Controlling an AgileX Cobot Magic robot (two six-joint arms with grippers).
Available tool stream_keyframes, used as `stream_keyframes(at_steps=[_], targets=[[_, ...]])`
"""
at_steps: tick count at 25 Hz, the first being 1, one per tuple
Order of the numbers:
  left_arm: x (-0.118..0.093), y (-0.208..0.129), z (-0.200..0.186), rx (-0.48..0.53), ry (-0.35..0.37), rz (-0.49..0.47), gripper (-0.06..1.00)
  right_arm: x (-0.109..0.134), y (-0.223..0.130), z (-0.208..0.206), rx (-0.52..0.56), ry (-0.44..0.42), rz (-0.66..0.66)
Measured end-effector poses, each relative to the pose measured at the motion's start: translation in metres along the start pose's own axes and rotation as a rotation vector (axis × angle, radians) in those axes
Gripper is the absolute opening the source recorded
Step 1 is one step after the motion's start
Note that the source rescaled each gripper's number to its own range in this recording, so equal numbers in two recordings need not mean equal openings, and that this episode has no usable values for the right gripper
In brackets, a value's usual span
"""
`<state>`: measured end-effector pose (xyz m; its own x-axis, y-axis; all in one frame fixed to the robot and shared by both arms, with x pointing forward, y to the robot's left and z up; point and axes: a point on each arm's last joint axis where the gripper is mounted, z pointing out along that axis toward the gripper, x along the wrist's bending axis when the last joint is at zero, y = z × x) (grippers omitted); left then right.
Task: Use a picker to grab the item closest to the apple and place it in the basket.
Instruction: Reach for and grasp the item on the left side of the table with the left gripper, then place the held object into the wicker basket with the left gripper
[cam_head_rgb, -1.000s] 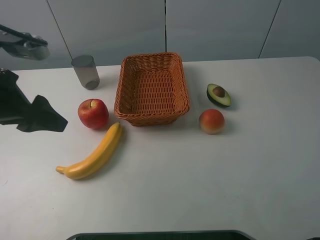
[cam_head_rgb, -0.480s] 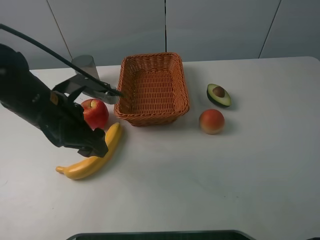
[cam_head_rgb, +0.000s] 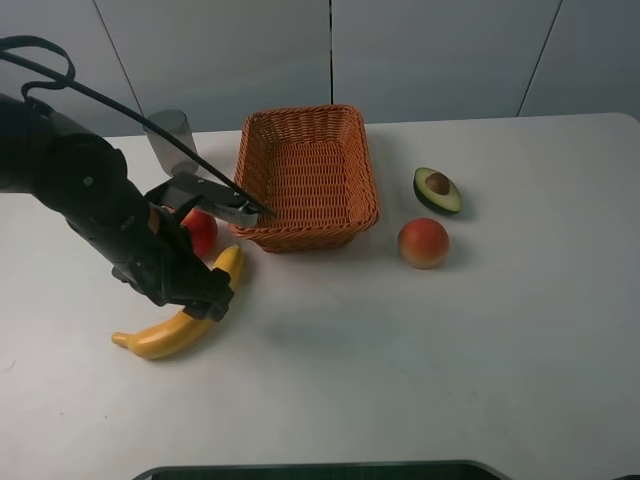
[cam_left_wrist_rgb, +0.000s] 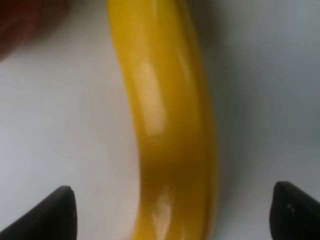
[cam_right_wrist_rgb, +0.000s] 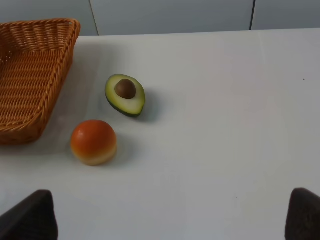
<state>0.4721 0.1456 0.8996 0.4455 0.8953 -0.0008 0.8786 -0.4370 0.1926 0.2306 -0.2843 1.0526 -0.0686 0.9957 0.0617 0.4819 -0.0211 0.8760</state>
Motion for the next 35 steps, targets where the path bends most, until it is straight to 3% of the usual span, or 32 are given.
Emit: stream_keyframes(at_steps=[7, 16, 17, 19, 20, 22, 35], targets=[[0.0, -0.003, 0.028, 0.064, 0.008, 0.003, 0.98, 0.0, 0.0, 0.0, 0.0, 0.0, 0.0], [-0.001, 0.001, 0.034, 0.022, 0.0, -0.015, 0.97, 0.0, 0.0, 0.0, 0.0, 0.0, 0.0], [-0.001, 0.001, 0.034, 0.022, 0.0, -0.015, 0.92, 0.0, 0.0, 0.0, 0.0, 0.0, 0.0], [-0.001, 0.001, 0.034, 0.022, 0.0, -0.017, 0.73, 0.0, 0.0, 0.0, 0.0, 0.0, 0.0], [-0.001, 0.001, 0.034, 0.022, 0.0, -0.017, 0.55, 0.0, 0.0, 0.0, 0.0, 0.0, 0.0], [-0.001, 0.001, 0.034, 0.024, 0.0, -0.017, 0.03, 0.0, 0.0, 0.0, 0.0, 0.0, 0.0], [-0.001, 0.0, 0.034, 0.026, 0.002, -0.016, 0.0, 0.0, 0.0, 0.0, 0.0, 0.0, 0.0]])
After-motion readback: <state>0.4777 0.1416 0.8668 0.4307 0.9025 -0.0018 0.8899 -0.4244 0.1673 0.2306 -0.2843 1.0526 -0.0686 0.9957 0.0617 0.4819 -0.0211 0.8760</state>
